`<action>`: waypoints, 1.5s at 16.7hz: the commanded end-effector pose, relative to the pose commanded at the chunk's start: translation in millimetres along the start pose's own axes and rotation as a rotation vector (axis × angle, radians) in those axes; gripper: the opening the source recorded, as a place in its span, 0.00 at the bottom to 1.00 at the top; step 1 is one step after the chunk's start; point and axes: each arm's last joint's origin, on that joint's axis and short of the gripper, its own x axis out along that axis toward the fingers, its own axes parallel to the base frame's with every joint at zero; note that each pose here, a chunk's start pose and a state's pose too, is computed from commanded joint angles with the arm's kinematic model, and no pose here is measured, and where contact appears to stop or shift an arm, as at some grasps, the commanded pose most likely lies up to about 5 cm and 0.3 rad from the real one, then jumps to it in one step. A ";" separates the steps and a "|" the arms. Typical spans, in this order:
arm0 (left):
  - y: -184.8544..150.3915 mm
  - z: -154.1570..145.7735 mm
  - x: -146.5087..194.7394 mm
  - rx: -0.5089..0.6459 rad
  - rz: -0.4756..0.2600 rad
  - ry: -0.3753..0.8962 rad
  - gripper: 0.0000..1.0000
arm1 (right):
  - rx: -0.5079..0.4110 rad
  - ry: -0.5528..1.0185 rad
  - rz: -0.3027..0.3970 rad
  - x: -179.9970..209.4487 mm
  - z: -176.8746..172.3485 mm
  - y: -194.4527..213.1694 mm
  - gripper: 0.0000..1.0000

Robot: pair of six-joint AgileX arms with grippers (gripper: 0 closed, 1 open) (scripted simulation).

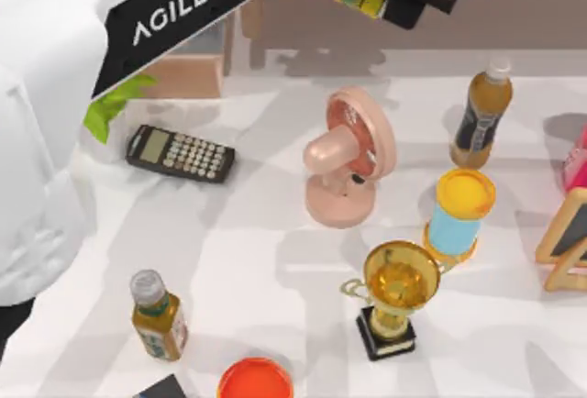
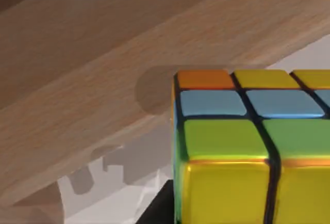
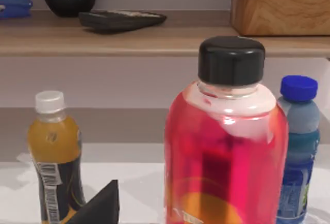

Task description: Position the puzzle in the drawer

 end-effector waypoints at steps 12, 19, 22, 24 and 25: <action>301.7 -78.6 -41.3 -0.277 0.069 0.636 0.00 | 0.000 0.000 0.000 0.0 0.0 0.0 1.00; 430.0 -193.5 -6.0 -0.478 0.061 0.771 0.00 | 0.000 0.000 0.000 0.0 0.0 0.0 1.00; 442.1 -227.9 23.2 -0.500 0.008 0.811 0.00 | 0.000 0.000 0.000 0.0 0.0 0.0 1.00; 442.5 -237.0 33.9 -0.501 -0.014 0.823 0.00 | 0.000 0.000 0.000 0.0 0.0 0.0 1.00; 442.5 -237.0 33.9 -0.501 -0.014 0.823 0.00 | 0.000 0.000 0.000 0.0 0.0 0.0 1.00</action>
